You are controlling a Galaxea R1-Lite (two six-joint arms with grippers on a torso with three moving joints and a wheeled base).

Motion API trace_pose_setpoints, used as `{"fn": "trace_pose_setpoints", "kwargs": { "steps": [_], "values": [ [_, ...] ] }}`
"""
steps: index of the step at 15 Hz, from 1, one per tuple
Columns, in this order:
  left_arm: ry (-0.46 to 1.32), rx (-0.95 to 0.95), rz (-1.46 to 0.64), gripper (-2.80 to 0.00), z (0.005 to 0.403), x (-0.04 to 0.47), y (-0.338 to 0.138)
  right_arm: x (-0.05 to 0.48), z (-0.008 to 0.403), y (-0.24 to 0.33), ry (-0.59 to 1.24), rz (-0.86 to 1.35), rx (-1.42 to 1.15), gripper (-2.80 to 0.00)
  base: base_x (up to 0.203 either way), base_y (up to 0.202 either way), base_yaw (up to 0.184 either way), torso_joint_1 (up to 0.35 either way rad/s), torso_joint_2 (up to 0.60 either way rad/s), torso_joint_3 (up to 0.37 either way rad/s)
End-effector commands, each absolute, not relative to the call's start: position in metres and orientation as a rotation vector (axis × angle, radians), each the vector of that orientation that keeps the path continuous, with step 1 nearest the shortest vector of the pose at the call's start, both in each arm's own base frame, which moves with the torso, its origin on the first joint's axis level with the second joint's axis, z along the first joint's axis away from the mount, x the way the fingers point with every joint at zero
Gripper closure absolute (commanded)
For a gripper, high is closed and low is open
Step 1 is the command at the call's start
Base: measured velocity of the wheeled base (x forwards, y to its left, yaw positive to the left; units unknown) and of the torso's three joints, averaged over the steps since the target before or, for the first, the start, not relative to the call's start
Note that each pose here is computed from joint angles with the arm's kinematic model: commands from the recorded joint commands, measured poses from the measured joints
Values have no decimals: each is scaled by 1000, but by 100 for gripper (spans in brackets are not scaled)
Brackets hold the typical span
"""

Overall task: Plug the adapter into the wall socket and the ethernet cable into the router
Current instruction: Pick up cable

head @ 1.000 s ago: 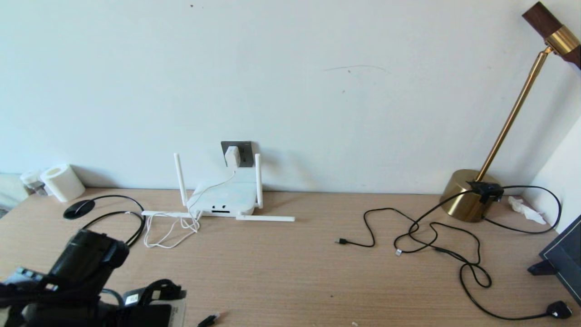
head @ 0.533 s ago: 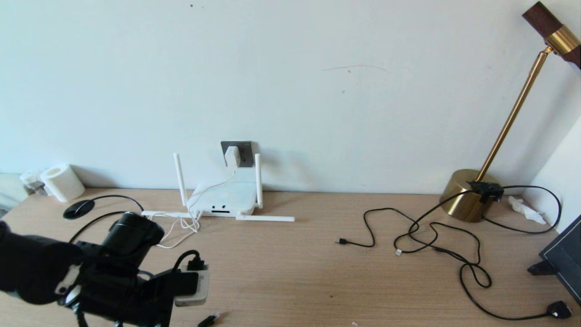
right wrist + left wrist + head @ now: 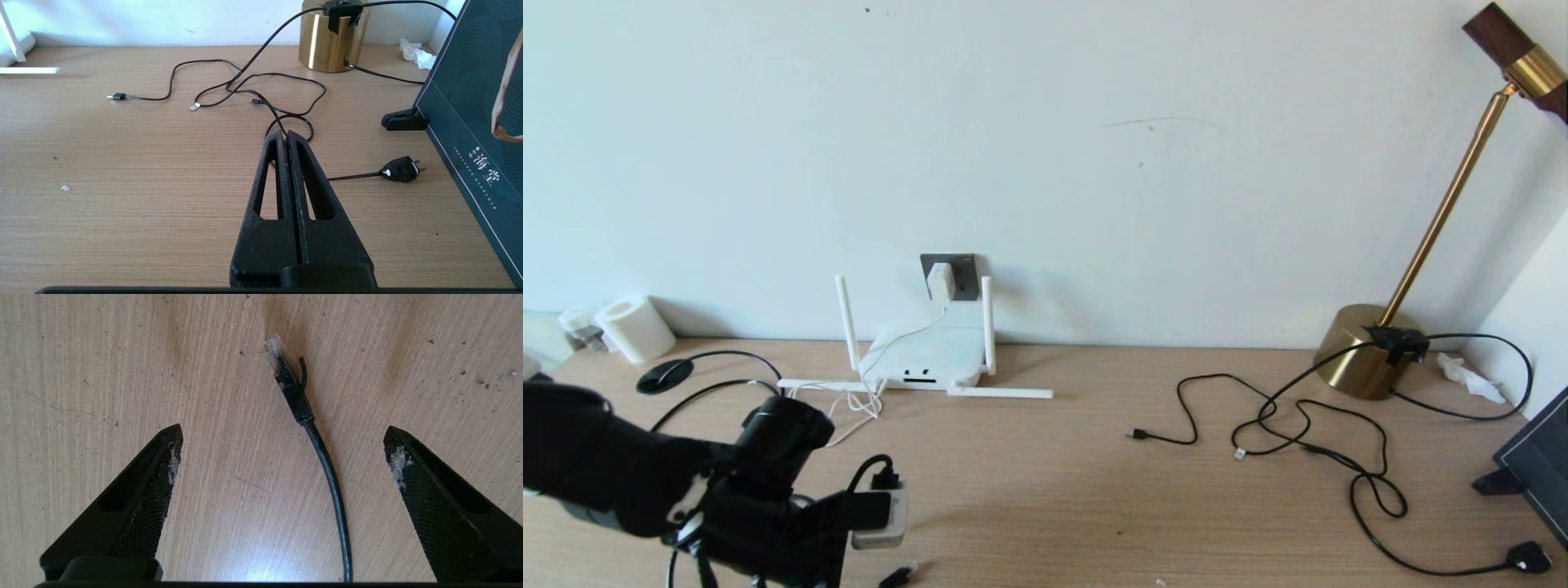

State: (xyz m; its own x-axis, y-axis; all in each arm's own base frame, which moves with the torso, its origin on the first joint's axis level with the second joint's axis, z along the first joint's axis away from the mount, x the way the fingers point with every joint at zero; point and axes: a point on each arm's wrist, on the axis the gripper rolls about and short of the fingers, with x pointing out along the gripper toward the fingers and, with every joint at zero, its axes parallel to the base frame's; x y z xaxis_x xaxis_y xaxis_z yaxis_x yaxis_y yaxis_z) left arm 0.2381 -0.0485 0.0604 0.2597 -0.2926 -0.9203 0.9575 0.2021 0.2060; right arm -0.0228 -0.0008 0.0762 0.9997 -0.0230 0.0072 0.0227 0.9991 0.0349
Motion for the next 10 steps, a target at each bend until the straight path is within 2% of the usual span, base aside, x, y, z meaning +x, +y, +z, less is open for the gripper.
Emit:
{"fn": "trace_pose_setpoints", "kwargs": {
  "steps": [1,10],
  "values": [
    [900,957,-1070,-280,54,240,-49,-23,76,-1,-8,-23,35,0,0,0,0,0,0,0],
    [934,945,-1087,-280,44,242,-49,-23,76,-1,-8,-23,35,0,0,0,0,0,0,0]
  ]
}}
